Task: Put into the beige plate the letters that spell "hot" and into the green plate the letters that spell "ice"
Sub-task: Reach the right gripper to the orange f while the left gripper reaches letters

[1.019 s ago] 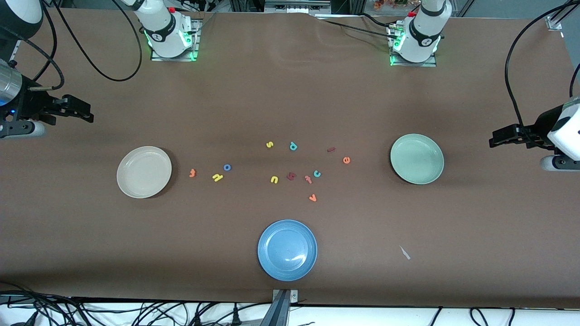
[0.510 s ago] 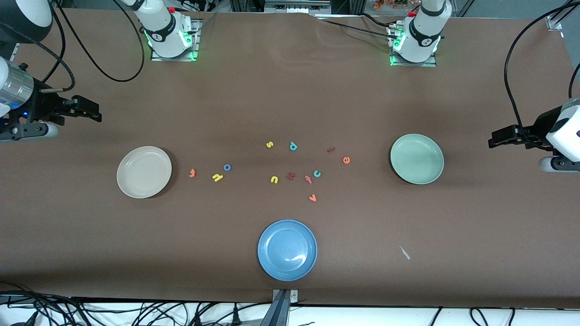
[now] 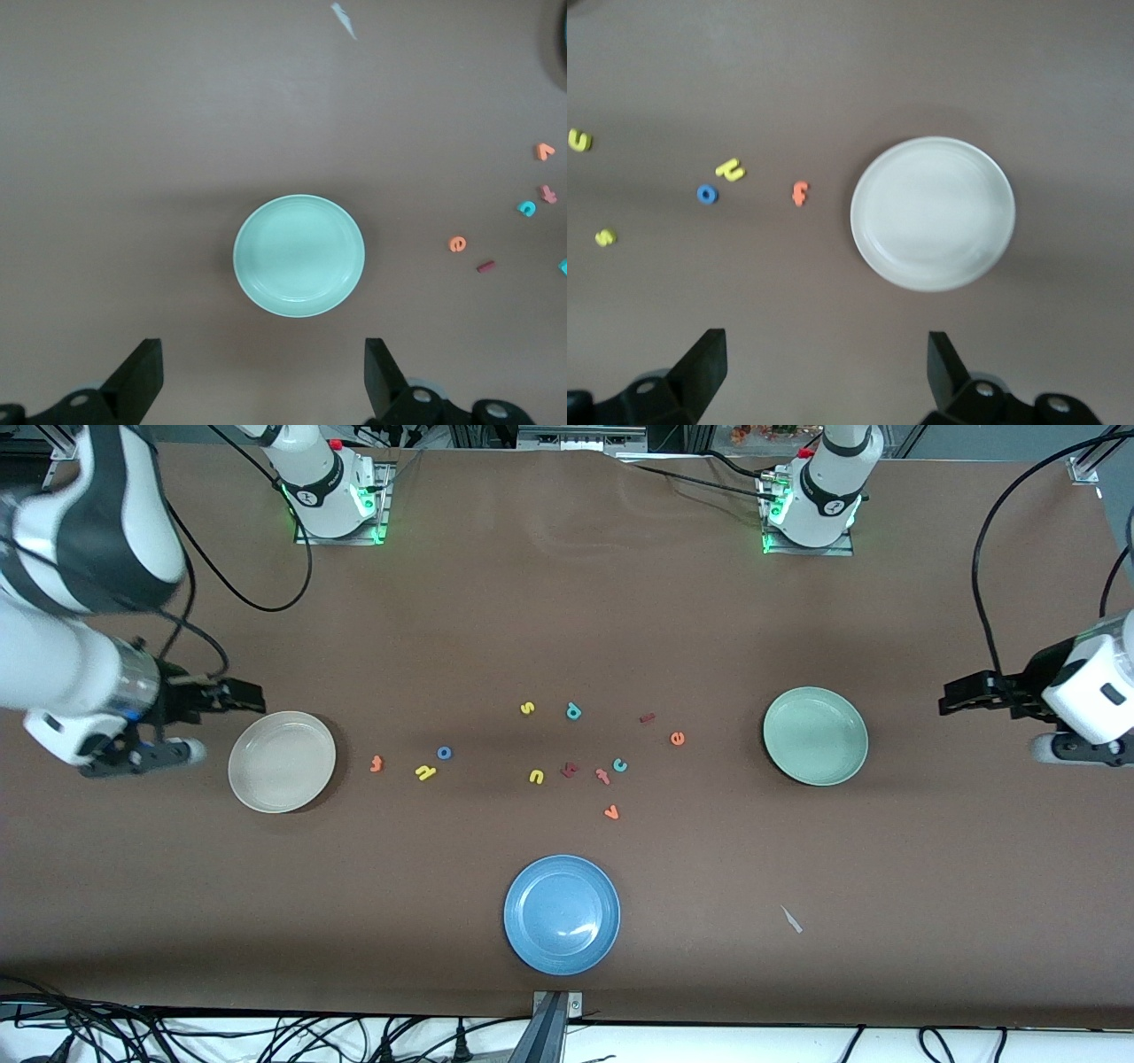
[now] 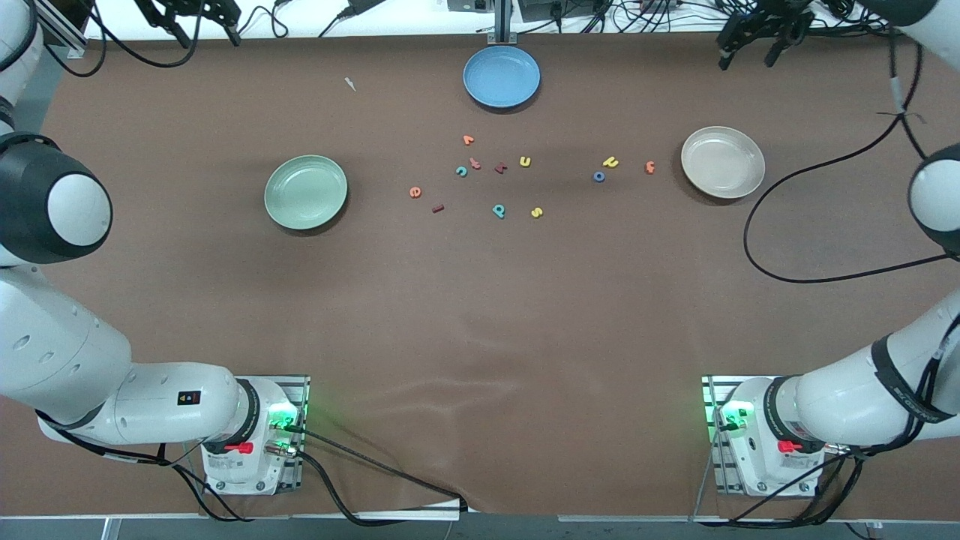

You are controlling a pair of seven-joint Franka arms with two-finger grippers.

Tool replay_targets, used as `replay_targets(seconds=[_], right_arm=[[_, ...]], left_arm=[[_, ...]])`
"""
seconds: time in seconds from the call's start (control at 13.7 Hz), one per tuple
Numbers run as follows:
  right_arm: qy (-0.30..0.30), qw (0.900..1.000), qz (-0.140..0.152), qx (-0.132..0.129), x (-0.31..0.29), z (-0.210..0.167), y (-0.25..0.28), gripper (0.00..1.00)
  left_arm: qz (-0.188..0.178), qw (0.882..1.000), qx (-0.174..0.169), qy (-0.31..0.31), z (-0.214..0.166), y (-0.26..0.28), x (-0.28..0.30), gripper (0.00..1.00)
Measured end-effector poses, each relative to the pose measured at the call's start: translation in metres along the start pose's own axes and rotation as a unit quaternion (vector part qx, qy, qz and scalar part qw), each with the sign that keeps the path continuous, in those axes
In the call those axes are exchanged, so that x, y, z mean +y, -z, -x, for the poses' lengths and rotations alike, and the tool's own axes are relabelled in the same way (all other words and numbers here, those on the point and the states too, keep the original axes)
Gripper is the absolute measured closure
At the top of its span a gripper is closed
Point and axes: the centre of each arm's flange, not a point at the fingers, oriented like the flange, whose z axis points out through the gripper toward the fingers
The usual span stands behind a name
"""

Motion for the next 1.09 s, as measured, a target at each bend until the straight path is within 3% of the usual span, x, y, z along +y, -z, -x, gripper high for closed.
replay_targets(seconds=[0.29,0.51,0.73,0.95,1.09], right_arm=[[0.011,1.000,-0.006,-0.002,-0.019,-0.038,-0.072,0.00],[0.020,0.999,-0.009,0.026,-0.031,-0.048,-0.124,0.00],[0.020,0.999,-0.009,0.039,-0.036,-0.043,-0.167,0.00],[0.016,0.999,0.011,0.047,-0.047,-0.034,-0.196,0.00],[0.012,0.998,0.028,0.049,-0.056,-0.029,-0.209,0.00]], left_arm=[[-0.007,0.999,-0.028,-0.030,-0.012,-0.034,0.063,0.00],[-0.019,0.998,-0.062,-0.026,-0.020,-0.080,0.123,0.00],[-0.029,0.997,-0.075,-0.008,-0.029,-0.127,0.170,0.00],[0.000,0.996,-0.089,0.015,-0.037,-0.172,0.200,0.00],[0.012,0.996,-0.080,0.031,-0.041,-0.202,0.210,0.00]])
